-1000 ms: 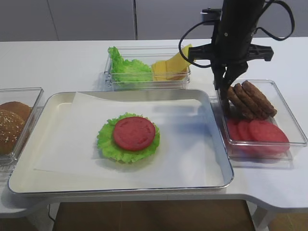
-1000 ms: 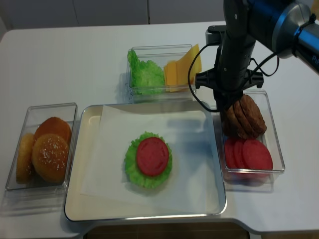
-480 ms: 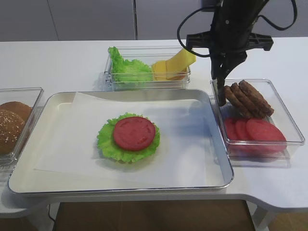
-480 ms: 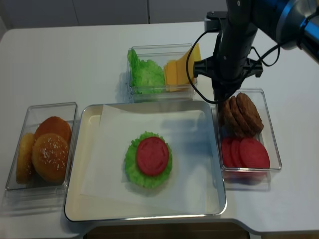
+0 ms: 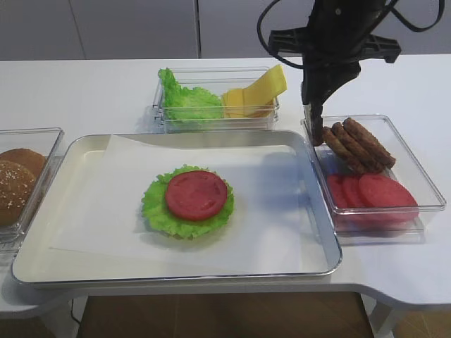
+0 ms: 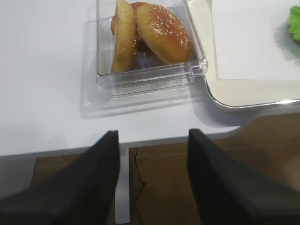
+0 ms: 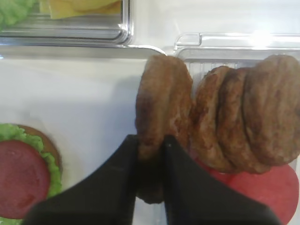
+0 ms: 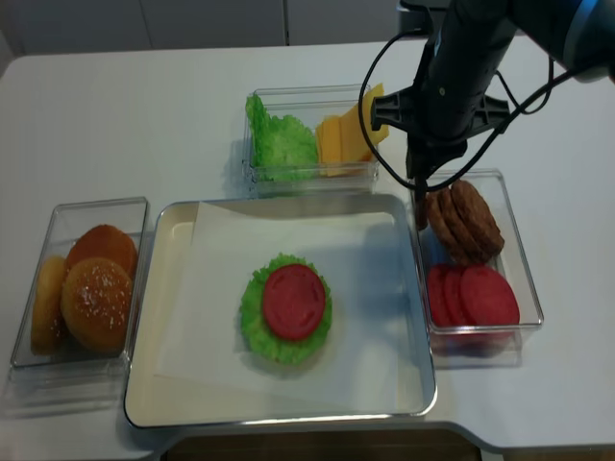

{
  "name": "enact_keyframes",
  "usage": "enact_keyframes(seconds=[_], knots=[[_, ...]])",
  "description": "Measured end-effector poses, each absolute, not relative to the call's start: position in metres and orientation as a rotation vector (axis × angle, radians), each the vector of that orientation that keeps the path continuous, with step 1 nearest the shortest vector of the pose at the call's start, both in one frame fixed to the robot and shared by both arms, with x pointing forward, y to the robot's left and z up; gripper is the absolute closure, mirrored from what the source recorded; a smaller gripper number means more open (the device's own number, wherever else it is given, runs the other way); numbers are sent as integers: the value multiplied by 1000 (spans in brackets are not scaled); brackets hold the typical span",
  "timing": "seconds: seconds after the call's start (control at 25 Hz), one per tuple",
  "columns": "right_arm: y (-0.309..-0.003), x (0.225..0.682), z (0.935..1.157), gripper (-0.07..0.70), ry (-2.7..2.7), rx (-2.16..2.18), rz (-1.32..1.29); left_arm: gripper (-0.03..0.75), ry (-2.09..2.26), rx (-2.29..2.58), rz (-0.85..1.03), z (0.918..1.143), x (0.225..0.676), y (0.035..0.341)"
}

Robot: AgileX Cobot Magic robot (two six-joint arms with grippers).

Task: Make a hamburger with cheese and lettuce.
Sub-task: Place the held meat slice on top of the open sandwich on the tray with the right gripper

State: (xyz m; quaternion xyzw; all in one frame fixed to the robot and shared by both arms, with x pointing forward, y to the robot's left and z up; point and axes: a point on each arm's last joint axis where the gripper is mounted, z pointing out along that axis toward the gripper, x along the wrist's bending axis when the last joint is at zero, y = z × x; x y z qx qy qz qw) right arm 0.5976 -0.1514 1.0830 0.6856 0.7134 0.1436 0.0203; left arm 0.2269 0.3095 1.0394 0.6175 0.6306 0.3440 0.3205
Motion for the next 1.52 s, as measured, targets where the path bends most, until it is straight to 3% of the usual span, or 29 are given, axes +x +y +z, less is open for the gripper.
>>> enact_keyframes(seconds=[0.24, 0.56, 0.76, 1.04, 1.36, 1.52], knots=[[-150, 596, 1085, 502, 2240, 2118, 470, 363, 1657, 1623, 904, 1039, 227, 309], [-150, 586, 1104, 502, 2238, 2102, 553, 363, 1657, 1623, 904, 1039, 227, 309], [-136, 574, 1113, 503, 2284, 2038, 585, 363, 1657, 1623, 904, 1039, 227, 309], [-100, 553, 1113, 503, 2391, 1885, 557, 363, 1657, 1623, 904, 1039, 227, 309], [-95, 550, 1113, 503, 2401, 1879, 557, 363, 1657, 1623, 904, 1039, 227, 309], [-81, 548, 1103, 503, 2453, 1832, 516, 363, 1657, 1623, 904, 1039, 227, 309]])
